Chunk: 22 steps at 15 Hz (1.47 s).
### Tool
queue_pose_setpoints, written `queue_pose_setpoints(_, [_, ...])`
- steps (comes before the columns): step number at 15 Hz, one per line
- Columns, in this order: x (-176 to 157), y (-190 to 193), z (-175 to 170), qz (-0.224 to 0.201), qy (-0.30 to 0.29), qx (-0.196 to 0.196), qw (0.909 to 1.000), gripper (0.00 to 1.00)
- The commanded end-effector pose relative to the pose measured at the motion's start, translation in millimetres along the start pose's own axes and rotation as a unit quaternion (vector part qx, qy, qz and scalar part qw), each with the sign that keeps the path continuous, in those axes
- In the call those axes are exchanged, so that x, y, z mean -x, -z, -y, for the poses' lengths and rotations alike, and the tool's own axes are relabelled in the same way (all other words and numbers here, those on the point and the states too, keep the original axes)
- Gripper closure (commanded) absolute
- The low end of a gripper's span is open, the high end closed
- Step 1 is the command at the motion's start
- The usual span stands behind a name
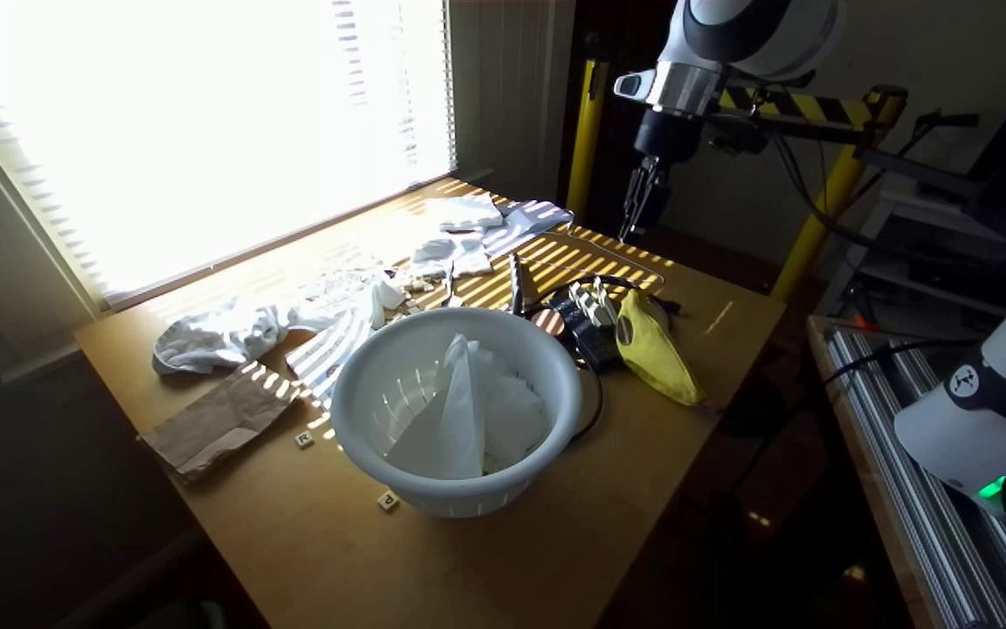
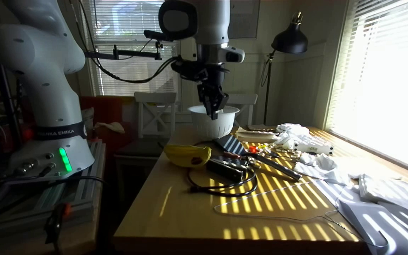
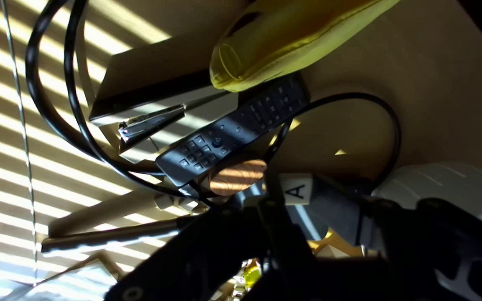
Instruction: Pick up two objects from the table and put them inside the banana purse.
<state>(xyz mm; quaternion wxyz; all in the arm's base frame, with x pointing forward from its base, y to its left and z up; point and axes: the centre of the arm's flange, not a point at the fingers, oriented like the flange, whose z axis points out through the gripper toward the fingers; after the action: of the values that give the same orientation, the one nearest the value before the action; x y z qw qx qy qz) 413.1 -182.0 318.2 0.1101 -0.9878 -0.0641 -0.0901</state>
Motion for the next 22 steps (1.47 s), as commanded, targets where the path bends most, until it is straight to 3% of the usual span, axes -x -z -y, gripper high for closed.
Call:
queue_pose_setpoints(1, [12,2,1,-0.001,-0.011,-0.002,0.9999,0.74])
queue_pose_setpoints(5, [33,8,4,-0.008,-0.028,-0.005,0.9996,0.74])
queue_pose_setpoints(6, [27,-3,8,0.003,-0.019,-0.010,0.9998,0.94])
queue_pose_setpoints(12, [29,-34,25,0.048,0.004,-0.031,0.9984,0.94])
queue_pose_setpoints(19, [53,-62,31,0.149,0.037,-0.054,0.9866,0.94])
queue_pose_setpoints(22, [55,-74,35,0.154,0.047,-0.050,0.9857,0.94])
